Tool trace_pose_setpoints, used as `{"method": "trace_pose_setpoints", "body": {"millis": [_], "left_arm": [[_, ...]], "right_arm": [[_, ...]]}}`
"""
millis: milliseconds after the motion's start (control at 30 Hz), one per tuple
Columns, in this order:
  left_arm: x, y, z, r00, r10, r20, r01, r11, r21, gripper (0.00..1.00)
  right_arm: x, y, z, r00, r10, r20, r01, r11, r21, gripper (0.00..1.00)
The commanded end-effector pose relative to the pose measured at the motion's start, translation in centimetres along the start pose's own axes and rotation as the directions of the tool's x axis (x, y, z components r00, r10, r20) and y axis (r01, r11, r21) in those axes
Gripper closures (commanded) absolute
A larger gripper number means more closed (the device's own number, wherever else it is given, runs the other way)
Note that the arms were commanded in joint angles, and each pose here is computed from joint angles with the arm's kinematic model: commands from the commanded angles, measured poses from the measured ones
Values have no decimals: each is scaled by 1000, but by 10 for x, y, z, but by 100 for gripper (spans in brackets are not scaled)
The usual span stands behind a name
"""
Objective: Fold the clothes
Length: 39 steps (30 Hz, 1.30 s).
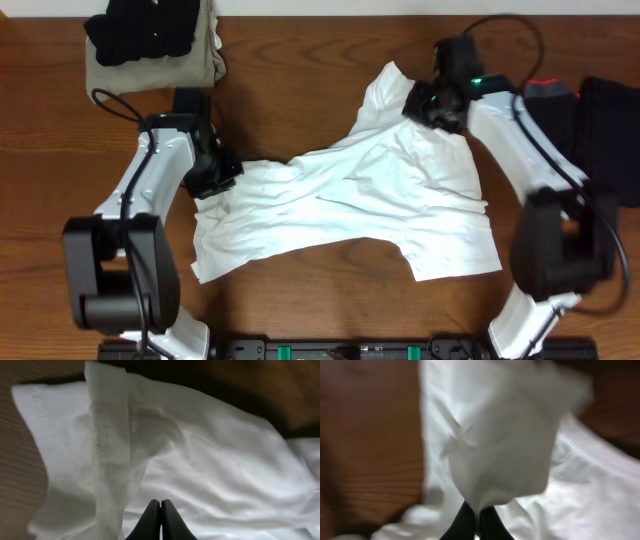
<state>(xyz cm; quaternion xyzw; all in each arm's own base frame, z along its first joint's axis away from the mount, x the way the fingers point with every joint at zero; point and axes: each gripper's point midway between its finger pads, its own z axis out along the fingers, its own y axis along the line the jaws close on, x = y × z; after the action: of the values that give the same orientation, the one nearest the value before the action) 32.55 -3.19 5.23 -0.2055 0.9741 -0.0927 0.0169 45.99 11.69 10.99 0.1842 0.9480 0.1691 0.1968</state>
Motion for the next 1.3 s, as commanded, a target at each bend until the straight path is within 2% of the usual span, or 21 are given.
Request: {"method": "trace_pose_setpoints", "body": {"millis": [0,200,333,433,567,667,933,1100,1267], "left_arm": [[-9,-8,-33,994,29,101,-33,999,30,94],[2,-8,-58,991,33,130,-39,998,42,94],[20,-1,-59,997,27,67,-29,999,21,71],[33,1,-55,1000,27,12,-27,1000,7,47],[44,-6,-50,999,44,-25,-43,999,27,29],[47,-12,-47,997,68,-32,-68,997,25,21],[37,6,-13,995,72,-74,-80,989,-121,19],[38,12,15,987,70,-148,-92,984,-153,21],[33,13,31,984,72,-162,-98,983,-157,22]], "right_arm": [[-29,9,-49,989,-30,145,30,1000,4,99],[-35,18,-72,981,-34,193,40,999,-27,99],[-36,20,-72,980,-35,196,43,998,-35,99],[-36,21,-72,980,-32,197,40,999,-37,99],[-37,22,-73,979,-25,203,34,998,-43,99],[-36,23,-72,979,-27,202,37,998,-44,99],[-35,23,-72,980,-29,197,38,998,-41,99],[-35,22,-72,980,-29,196,37,998,-40,99],[-35,21,-72,979,-29,200,37,999,-34,99]]}}
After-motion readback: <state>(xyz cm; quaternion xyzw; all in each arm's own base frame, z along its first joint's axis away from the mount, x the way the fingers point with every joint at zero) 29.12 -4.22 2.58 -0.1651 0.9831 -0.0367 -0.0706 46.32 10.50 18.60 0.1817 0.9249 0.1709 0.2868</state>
